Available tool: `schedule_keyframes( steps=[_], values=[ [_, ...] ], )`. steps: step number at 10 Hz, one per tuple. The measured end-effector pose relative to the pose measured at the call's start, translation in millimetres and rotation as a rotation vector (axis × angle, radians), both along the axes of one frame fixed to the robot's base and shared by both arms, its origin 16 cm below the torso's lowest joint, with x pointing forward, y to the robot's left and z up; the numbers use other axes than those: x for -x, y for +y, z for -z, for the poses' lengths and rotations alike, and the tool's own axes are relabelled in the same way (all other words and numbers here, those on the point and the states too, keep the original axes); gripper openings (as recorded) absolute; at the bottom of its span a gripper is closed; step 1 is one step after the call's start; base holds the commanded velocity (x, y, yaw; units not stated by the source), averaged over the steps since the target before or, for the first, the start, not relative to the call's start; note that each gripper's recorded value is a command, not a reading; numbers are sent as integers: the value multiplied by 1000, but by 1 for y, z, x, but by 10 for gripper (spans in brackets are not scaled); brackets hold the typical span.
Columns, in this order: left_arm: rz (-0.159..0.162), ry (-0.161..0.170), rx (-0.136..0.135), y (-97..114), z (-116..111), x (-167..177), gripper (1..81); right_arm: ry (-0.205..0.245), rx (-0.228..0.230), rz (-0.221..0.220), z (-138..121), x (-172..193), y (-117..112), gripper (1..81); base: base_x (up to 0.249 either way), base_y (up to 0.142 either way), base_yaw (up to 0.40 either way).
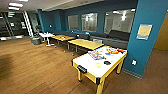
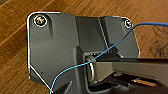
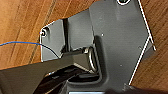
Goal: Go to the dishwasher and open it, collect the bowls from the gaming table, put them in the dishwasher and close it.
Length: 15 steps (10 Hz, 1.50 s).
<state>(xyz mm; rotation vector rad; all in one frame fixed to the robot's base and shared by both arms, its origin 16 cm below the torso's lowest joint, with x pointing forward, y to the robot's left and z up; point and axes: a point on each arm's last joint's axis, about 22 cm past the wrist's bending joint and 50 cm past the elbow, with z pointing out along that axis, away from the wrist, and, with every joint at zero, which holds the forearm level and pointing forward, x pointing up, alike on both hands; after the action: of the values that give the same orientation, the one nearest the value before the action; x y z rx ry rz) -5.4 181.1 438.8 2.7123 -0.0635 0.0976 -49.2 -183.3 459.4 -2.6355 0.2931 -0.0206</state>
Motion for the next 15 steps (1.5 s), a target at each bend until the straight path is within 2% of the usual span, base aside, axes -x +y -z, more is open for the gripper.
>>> schedule_keyframes(
  steps=[2,15],
  values=[
    [0,-1,-11,8,1,-1,811,0,-8,0,-1,0,6,811,164,76,0],
    [0,-2,-10,7,1,-1,811,-2,5,0,2,-2,1,811,165,73,0]
  ],
)
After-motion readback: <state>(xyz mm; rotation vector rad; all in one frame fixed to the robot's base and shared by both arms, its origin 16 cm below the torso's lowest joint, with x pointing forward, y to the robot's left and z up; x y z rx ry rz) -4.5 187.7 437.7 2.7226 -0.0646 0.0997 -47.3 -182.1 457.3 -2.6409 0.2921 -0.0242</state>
